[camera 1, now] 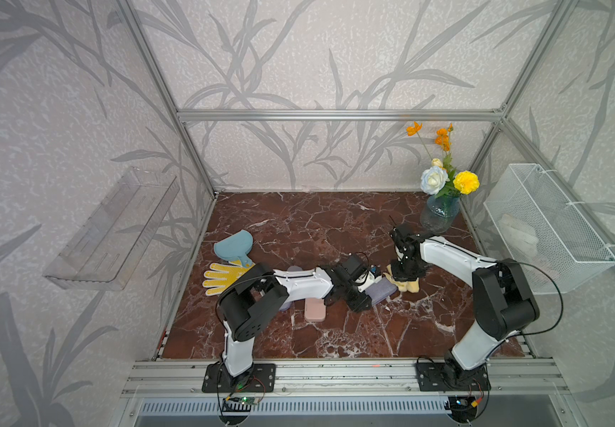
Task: Wipe the eyeglass case
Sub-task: Wipe the dirt from the eyeglass case.
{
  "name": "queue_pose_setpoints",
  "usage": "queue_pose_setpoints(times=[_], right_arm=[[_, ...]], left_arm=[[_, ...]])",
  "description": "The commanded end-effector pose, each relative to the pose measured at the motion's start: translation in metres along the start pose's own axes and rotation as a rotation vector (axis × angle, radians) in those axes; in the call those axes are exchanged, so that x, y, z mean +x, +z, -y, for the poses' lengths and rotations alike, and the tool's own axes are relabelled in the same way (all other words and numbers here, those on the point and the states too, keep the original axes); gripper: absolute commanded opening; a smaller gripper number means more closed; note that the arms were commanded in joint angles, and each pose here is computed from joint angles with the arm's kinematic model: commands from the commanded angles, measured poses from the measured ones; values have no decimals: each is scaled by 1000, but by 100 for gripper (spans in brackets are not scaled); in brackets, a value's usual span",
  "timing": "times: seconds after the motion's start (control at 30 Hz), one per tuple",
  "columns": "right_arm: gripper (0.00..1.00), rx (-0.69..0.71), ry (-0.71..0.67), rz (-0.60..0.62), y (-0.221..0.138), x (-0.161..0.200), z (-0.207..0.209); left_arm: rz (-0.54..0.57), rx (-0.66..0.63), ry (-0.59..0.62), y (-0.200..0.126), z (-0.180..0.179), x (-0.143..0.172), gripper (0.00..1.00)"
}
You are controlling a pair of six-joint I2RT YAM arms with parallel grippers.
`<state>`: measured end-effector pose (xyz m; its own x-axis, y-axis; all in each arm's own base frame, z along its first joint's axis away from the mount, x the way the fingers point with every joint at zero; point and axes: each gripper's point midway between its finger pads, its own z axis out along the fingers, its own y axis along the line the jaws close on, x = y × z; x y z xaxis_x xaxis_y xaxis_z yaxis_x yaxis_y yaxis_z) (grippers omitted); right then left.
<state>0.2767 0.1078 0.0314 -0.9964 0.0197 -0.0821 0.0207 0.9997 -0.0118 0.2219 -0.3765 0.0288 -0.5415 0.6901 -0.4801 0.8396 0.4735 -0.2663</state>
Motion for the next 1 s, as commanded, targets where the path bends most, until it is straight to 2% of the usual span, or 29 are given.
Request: queue_pose_setpoints(times=[0.0, 0.17, 0.37, 0.5, 0.6, 0.77, 0.87, 0.97], right_arm=[[0, -152, 35, 26, -11, 14, -41], [0, -277, -3, 42, -33, 45, -80], [0, -414, 12, 36, -54, 80, -106], [0, -483, 56, 28, -52, 81, -115], [0, -428, 82, 35, -38, 65, -105], [0, -258, 186, 113, -22, 13, -48], [0, -125, 144, 205, -34, -14, -20], [0, -106, 107, 216, -42, -14, -18]], left_arm=[[-167, 56, -108, 8, 4, 44, 6], [-145, 99, -144, 3, 8, 40, 6], [-108, 154, -220, -3, 6, 35, 6], [-75, 204, -250, -9, 9, 31, 6], [-71, 245, -255, -13, 15, 29, 6], [-70, 336, -265, -18, 30, 26, 5], [-79, 361, -282, -19, 35, 27, 5], [-78, 373, -301, -19, 36, 27, 5]])
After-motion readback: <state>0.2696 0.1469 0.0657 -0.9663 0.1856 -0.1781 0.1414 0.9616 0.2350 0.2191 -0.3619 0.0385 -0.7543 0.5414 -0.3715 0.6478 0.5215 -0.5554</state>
